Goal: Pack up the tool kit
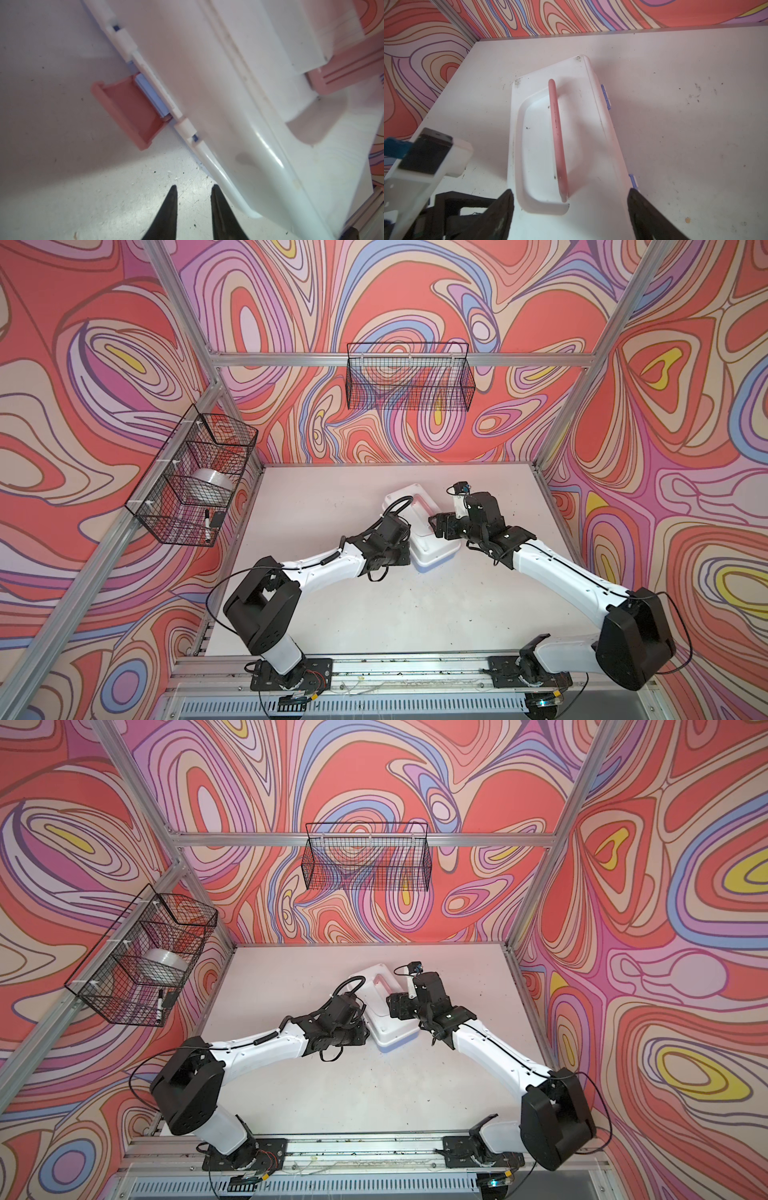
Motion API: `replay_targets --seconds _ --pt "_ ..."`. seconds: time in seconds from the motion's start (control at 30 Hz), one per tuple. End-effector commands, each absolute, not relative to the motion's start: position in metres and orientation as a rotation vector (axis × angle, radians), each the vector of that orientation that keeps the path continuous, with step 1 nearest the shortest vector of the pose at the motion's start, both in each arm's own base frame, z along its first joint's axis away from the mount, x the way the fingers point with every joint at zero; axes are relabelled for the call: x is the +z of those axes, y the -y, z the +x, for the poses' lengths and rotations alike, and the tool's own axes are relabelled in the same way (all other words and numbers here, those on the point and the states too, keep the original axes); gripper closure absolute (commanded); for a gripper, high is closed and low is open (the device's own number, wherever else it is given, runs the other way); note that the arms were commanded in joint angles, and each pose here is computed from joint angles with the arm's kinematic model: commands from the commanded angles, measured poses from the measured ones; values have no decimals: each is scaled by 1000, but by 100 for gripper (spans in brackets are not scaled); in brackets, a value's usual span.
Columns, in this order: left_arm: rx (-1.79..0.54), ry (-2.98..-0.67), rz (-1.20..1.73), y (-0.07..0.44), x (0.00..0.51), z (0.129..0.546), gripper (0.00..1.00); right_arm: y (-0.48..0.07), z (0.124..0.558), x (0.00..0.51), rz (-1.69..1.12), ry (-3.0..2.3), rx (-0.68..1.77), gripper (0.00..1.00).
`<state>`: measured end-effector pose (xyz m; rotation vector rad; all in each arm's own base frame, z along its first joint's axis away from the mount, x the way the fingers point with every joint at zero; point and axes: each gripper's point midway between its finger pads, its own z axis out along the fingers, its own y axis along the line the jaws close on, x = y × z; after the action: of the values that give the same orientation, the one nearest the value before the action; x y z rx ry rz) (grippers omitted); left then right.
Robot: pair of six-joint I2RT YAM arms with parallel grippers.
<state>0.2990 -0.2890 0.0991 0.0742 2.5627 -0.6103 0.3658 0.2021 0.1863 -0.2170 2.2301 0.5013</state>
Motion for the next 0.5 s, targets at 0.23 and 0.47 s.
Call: replay_targets --seconds 0.23,0.47 --pt "-564 -2475 -70 238 116 294 65 -239 377 192 -326 -2202 679 20" --pt "-529 -2496 -151 208 98 292 65 -250 370 189 -361 -2208 700 23"
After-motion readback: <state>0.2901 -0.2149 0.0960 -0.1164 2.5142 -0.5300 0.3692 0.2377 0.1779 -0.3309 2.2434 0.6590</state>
